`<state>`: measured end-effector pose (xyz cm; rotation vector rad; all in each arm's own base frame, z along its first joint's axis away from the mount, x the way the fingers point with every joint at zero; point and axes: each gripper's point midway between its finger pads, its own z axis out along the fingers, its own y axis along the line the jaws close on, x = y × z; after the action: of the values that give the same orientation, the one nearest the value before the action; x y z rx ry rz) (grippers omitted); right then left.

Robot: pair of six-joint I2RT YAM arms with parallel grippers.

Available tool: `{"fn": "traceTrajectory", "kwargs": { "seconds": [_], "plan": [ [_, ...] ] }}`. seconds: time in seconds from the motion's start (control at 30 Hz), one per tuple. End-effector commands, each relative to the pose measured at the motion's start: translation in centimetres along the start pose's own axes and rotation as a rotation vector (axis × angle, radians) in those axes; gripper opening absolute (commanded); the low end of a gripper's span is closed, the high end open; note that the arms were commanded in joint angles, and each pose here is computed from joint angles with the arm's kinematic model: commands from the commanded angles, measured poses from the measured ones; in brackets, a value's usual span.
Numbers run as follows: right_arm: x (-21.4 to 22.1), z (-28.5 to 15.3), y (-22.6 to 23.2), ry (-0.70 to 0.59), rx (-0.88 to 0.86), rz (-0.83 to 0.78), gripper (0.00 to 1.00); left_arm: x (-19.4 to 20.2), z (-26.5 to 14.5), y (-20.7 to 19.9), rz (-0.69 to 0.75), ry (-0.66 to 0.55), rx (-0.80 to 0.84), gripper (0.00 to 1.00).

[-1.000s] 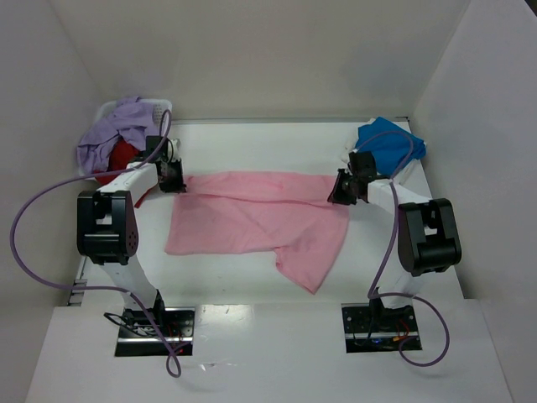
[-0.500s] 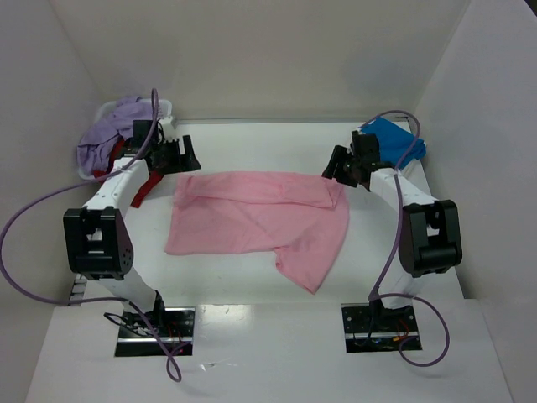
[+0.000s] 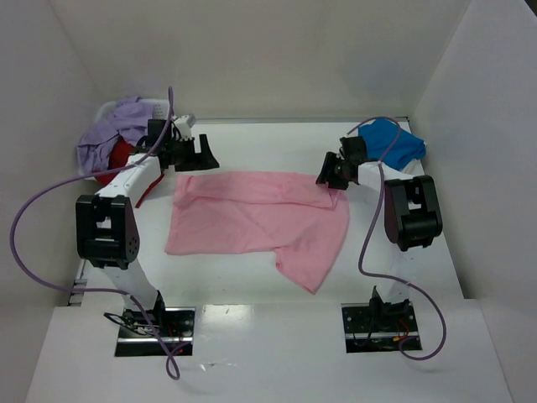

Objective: Fold and stack the t-shirts
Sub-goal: Fold the flattened tshirt in 1/3 of the way

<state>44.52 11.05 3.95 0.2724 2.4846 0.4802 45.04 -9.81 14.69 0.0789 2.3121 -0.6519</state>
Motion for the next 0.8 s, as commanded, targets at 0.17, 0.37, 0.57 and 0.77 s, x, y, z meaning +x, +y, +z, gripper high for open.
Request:
{"fn": "traceTrajectory", "kwargs": {
  "seconds": [0.17, 0.37, 0.57, 0.77],
  "plan": [
    [-1.2, 0.7, 3.1, -0.024, -0.070, -0.065, 0.40, 0.4, 2.7, 0.0, 0.001, 0.024, 0.046, 0.95],
    [-1.0, 0.7, 3.5, -0.015, -0.090, -0.066, 0.00, 0.5, 2.7, 0.4, 0.006, 0.029, 0.026, 0.95],
    [-0.2, -2.3, 4.4, -0.002, -0.131, -0.068, 0.00, 1.1, 3.1, 0.9, 0.002, 0.053, 0.013, 0.96],
    [3.4, -8.0, 7.0, 0.048, -0.315, -0.096, 0.01, 0.7, 3.1, 0.9, 0.022, 0.051, 0.014, 0.97]
  ]
}}
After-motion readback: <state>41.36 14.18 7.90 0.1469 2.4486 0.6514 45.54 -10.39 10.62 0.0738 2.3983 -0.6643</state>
